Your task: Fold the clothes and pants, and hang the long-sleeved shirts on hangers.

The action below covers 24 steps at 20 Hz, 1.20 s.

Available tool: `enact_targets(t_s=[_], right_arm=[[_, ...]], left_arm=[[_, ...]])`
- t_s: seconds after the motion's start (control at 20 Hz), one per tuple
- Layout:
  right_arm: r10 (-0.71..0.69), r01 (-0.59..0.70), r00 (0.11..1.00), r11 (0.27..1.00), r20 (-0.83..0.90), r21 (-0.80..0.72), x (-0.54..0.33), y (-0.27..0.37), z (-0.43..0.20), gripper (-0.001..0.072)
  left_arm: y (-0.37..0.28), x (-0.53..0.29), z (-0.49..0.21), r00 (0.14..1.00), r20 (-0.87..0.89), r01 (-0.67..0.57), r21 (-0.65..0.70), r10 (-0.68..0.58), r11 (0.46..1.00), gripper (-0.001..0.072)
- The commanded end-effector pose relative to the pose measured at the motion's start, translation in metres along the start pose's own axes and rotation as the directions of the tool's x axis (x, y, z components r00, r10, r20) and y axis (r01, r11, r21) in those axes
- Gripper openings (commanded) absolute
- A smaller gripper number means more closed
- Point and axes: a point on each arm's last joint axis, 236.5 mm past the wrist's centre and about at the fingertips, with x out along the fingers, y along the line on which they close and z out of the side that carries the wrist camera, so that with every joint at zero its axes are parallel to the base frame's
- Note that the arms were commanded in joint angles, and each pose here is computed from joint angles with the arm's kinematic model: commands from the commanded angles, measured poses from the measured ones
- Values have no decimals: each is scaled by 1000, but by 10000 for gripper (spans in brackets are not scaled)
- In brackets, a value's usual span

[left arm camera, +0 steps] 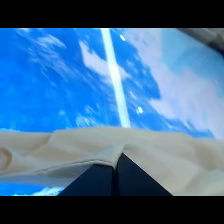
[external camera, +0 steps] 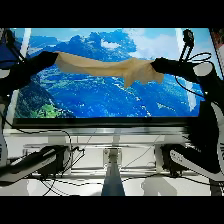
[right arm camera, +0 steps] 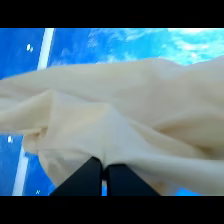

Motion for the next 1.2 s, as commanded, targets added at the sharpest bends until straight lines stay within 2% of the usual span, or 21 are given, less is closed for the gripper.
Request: enact_targets(t_s=[0.0,0.15,0.45,0.5,0.55,0.6,0.75,0.85,1.05,1.15], right_arm=[[-86,73,992,988,92,133,40,-42,19,14],[-130,101,985,968,112,231,70,-67,27,14],[-127,97,984,969,122,229,111,-79,57,16],[-127,100,986,969,111,226,115,-81,54,126],[-126,101,987,969,99,225,117,-81,51,403],[-126,107,989,972,81,207,117,-82,47,535],[-126,127,992,982,-16,140,115,-83,25,534],[-134,143,987,984,-84,108,112,-90,10,534],[-129,149,980,981,-153,124,103,-101,-3,535],[-120,138,978,986,-169,97,105,-96,-8,535]], left_arm=[[32,30,-9,995,16,-95,-58,96,994,13],[68,64,-47,986,-69,-161,-120,154,980,12],[71,121,-57,985,-122,-136,-122,122,983,15],[67,127,-54,987,-119,-124,-114,111,986,70],[66,129,-50,988,-114,-119,-104,107,987,358],[65,129,-48,987,-115,-120,-86,110,989,720],[69,118,-56,979,-181,-96,-27,90,995,718],[80,104,-67,965,-252,-105,-105,75,989,717],[125,61,-108,871,-469,-219,-100,148,971,715],[125,52,-121,844,-524,-210,-123,117,970,710]])
